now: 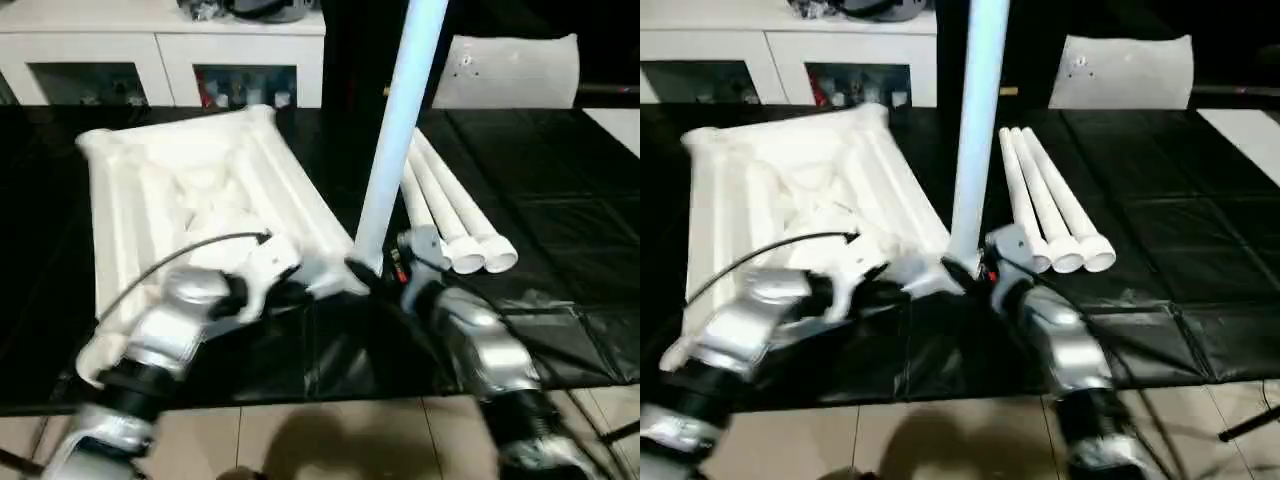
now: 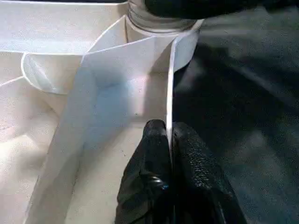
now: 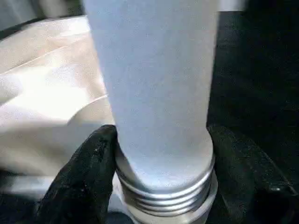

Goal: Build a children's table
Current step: Rotate leg to tighten

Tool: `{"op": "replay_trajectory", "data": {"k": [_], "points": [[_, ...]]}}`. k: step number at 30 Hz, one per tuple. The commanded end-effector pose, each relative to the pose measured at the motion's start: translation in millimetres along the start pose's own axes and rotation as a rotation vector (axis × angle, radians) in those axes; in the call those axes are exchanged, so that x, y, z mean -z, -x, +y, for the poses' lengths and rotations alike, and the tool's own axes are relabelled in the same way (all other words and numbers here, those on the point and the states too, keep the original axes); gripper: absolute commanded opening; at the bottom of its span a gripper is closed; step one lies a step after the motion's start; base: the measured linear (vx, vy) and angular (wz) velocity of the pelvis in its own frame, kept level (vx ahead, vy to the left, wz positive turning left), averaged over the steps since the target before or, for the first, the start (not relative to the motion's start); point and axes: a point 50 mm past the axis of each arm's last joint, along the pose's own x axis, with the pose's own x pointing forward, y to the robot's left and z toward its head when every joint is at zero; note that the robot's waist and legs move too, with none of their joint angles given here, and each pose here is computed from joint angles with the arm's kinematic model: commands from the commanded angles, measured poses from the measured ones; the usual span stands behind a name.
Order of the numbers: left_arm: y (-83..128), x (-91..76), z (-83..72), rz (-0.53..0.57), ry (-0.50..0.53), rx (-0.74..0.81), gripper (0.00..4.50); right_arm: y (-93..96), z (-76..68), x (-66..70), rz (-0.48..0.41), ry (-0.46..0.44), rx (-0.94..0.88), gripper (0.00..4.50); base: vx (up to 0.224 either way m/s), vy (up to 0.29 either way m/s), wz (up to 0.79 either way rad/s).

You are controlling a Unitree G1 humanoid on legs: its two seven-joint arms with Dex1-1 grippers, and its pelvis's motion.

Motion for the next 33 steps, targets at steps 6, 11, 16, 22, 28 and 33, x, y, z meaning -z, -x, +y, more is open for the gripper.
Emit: {"op": "replay_trajectory", "data": {"k": [6, 11, 16, 22, 28, 33], "points": [[-21, -34.2, -17.3, -0.122, 0.023, -0.081, 0.00, -23.9, 54.6, 12.0, 0.062, -0.069, -0.073, 2.68, 0.000, 0.000, 0.00], [-12, -21.1, -11.4, -0.060, -0.043, -0.047, 0.00, -14.2, 41.6, 12.7, 0.030, -0.048, -0.067, 3.42, 0.000, 0.000, 0.00], [-4, -11.1, -5.9, -0.026, -0.075, -0.022, 0.00, -2.8, 22.3, 8.6, -0.014, -0.026, -0.045, 3.74, 0.000, 0.000, 0.00], [15, 7.1, 2.4, 0.008, -0.174, 0.130, 0.00, 27.6, -4.7, -7.9, -0.069, 0.111, -0.209, 4.29, 0.000, 0.000, 0.00], [33, 19.7, 7.9, 0.078, -0.311, 0.344, 0.00, 53.5, -20.4, -17.8, 0.019, 0.242, -0.464, 4.47, 0.000, 0.000, 0.00], [42, 21.9, 13.1, 0.133, -0.377, 0.455, 0.00, 62.0, -18.8, -17.6, 0.098, 0.292, -0.638, 4.47, 0.000, 0.000, 0.00]]}}
